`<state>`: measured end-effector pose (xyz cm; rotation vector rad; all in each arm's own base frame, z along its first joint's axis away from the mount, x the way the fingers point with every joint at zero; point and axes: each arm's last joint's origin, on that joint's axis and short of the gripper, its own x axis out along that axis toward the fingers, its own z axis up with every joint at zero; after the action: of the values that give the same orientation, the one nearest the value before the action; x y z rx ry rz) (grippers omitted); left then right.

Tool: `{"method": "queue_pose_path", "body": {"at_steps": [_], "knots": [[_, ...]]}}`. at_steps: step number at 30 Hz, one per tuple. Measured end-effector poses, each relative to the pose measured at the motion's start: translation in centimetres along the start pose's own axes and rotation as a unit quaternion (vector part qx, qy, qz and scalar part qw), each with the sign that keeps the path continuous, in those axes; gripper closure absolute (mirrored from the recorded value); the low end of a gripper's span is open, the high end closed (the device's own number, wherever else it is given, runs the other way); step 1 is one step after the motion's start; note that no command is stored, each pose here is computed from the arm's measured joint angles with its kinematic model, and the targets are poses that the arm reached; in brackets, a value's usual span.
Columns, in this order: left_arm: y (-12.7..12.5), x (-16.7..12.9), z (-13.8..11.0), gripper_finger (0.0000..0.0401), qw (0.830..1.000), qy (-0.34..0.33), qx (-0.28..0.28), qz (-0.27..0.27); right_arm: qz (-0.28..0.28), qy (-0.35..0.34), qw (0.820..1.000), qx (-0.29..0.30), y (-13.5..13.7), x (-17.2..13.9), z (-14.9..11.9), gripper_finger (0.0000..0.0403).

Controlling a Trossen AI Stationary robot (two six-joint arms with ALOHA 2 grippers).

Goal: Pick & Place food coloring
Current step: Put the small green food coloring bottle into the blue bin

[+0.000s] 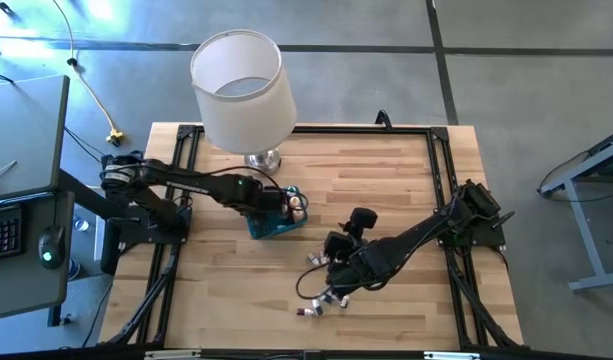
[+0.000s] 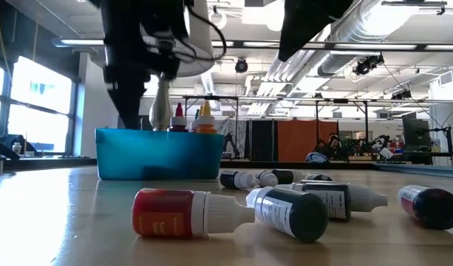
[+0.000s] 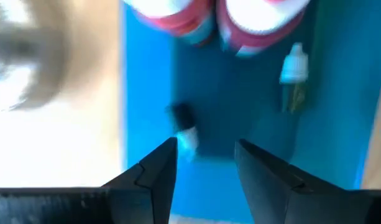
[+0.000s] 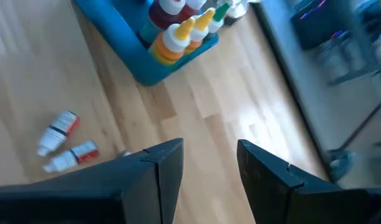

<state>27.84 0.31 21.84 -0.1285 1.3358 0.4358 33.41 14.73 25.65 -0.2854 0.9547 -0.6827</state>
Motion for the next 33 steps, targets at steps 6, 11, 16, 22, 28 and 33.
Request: {"method": "queue_pose_path", "body": {"at_steps": [6,11,16,22,28,33], "knots": [[1.0,-5.8,-0.1,0.0243,1.000,0.004,0.011,0.008,0.034,0.019,0.999,0.007,0.3,2.2,0.3,0.0258],[0.8,-9.1,-1.0,0.0243,0.999,-0.032,0.030,-0.027,0.083,0.078,0.987,-0.116,0.9,6.0,-2.2,0.0258],[0.0,-11.0,-1.8,0.0243,0.994,-0.087,0.053,-0.040,0.173,0.079,0.968,-0.163,0.9,10.2,-3.2,0.0259],[-0.9,-11.8,-2.5,0.0243,0.990,-0.111,0.071,-0.043,0.277,0.073,0.941,-0.179,0.3,12.5,-3.2,0.0259],[-1.2,-11.9,-2.7,0.0243,0.990,-0.114,0.079,-0.038,0.314,0.090,0.924,-0.197,0.0,13.2,-3.9,0.0259],[-1.1,-11.9,-2.7,0.0243,0.990,-0.116,0.078,-0.033,0.316,0.081,0.928,-0.179,-0.2,14.3,-4.8,0.0259]]}}
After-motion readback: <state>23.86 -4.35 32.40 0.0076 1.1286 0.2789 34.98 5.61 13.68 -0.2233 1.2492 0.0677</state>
